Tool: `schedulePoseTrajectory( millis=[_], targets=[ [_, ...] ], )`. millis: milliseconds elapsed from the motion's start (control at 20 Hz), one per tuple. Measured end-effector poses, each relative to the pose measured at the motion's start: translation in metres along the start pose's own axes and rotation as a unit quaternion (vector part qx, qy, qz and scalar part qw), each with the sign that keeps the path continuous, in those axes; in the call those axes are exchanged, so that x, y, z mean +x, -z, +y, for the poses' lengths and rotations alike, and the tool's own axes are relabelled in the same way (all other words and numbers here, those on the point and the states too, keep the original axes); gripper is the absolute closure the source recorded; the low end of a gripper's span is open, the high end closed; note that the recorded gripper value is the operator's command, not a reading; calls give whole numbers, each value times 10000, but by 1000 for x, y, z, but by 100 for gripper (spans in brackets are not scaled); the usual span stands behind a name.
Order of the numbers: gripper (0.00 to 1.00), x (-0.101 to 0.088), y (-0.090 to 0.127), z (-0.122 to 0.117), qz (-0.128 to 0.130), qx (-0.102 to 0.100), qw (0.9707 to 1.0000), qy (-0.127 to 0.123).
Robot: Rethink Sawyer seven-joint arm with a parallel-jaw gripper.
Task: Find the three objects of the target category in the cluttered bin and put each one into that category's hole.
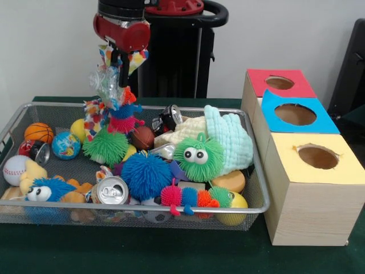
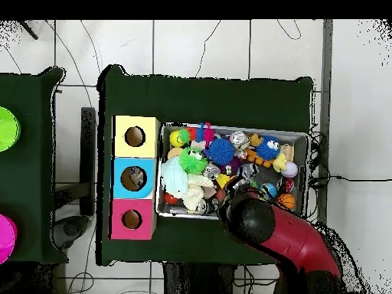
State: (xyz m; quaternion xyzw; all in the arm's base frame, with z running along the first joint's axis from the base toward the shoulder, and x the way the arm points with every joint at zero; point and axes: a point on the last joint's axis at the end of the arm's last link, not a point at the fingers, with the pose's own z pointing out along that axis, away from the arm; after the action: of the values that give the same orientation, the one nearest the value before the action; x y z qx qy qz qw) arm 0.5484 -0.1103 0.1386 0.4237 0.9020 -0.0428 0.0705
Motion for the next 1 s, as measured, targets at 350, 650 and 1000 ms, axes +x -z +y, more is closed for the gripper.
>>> schedulePoseTrajectory(
  millis=[350, 650, 1000],
  targets=[
    [100, 11, -5, 21, -37, -107, 9999, 39],
    [100, -9, 11, 11, -67, -184, 9997, -147],
    [100, -34, 10, -20, -97, -152, 9987, -487]
  ],
)
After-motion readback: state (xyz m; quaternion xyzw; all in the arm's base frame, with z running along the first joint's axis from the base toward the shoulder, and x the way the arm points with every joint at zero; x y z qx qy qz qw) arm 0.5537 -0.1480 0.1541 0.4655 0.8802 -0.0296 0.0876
